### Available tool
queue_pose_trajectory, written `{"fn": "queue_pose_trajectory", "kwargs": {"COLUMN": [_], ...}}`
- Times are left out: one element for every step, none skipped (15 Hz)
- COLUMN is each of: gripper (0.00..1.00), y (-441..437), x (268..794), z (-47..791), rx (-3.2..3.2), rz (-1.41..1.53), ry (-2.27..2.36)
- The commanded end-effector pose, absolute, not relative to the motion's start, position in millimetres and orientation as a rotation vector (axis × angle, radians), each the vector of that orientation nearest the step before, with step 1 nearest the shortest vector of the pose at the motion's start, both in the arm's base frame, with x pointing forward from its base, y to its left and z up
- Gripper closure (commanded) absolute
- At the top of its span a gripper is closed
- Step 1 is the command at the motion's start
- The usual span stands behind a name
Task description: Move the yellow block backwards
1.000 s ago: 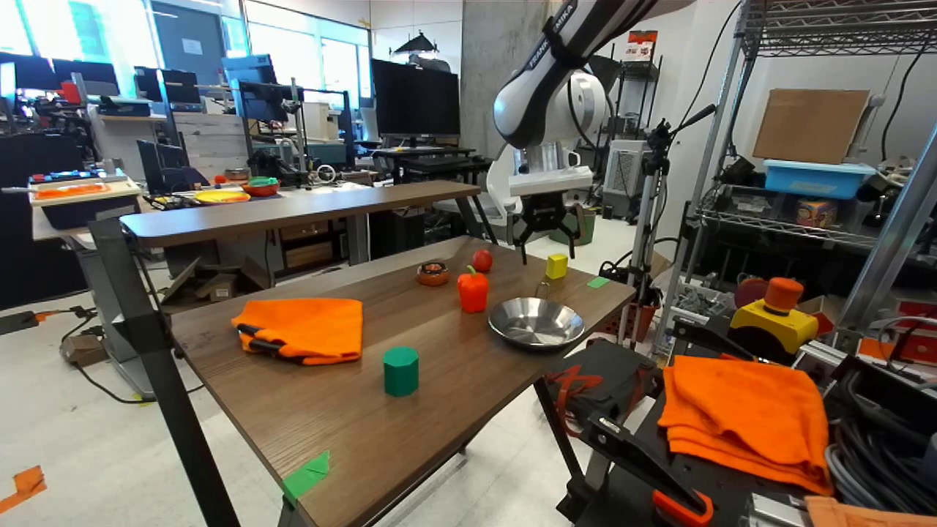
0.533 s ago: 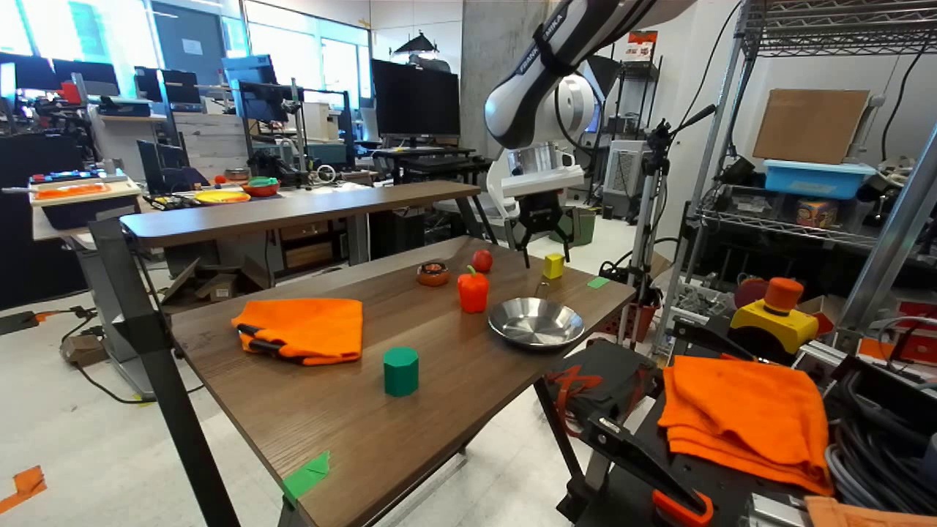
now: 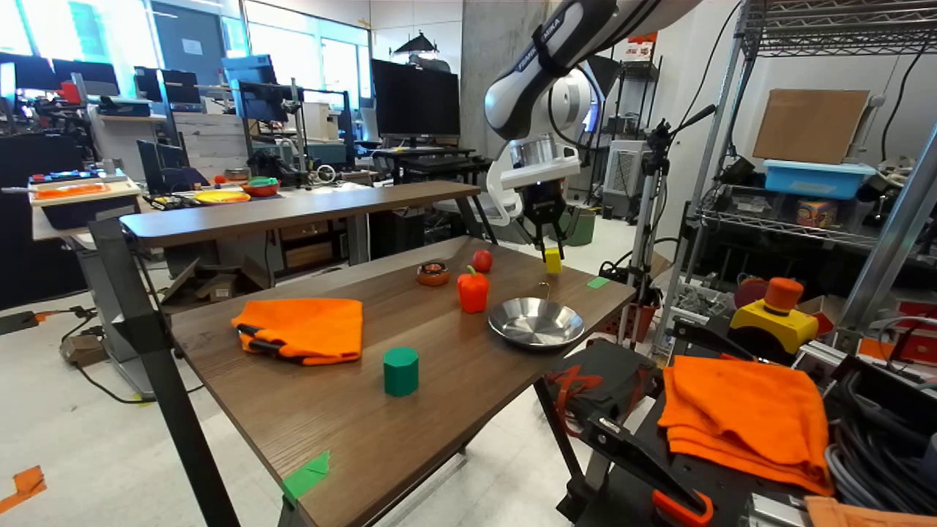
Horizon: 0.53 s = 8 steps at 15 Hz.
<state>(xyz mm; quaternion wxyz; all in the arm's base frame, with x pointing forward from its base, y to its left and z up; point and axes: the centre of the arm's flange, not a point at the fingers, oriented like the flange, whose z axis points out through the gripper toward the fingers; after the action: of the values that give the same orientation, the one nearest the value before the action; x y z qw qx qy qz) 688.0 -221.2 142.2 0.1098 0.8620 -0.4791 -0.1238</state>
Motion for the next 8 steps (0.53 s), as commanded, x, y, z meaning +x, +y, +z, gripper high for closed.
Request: {"fn": "queue_pose_trajectory", "kwargs": {"gripper": [0.92, 0.92, 0.92, 0.92, 0.92, 0.92, 0.92, 0.92], "y": [-225, -226, -228, -230, -234, -240, -246, -253], "x": [708, 712, 718, 728, 738, 749, 760, 771], "z": [194, 210, 224, 238, 250, 259, 266, 271], "rx": [2.577, 2.596, 2.607, 2.619, 2.621, 2.616, 2.605, 2.588], "rz": [-0.5, -0.498, -0.475, -0.438, -0.398, -0.347, -0.297, -0.251], "ry": [-1.502, -1.531, -1.576, -1.627, -1.676, -1.73, -1.782, -1.834]}}
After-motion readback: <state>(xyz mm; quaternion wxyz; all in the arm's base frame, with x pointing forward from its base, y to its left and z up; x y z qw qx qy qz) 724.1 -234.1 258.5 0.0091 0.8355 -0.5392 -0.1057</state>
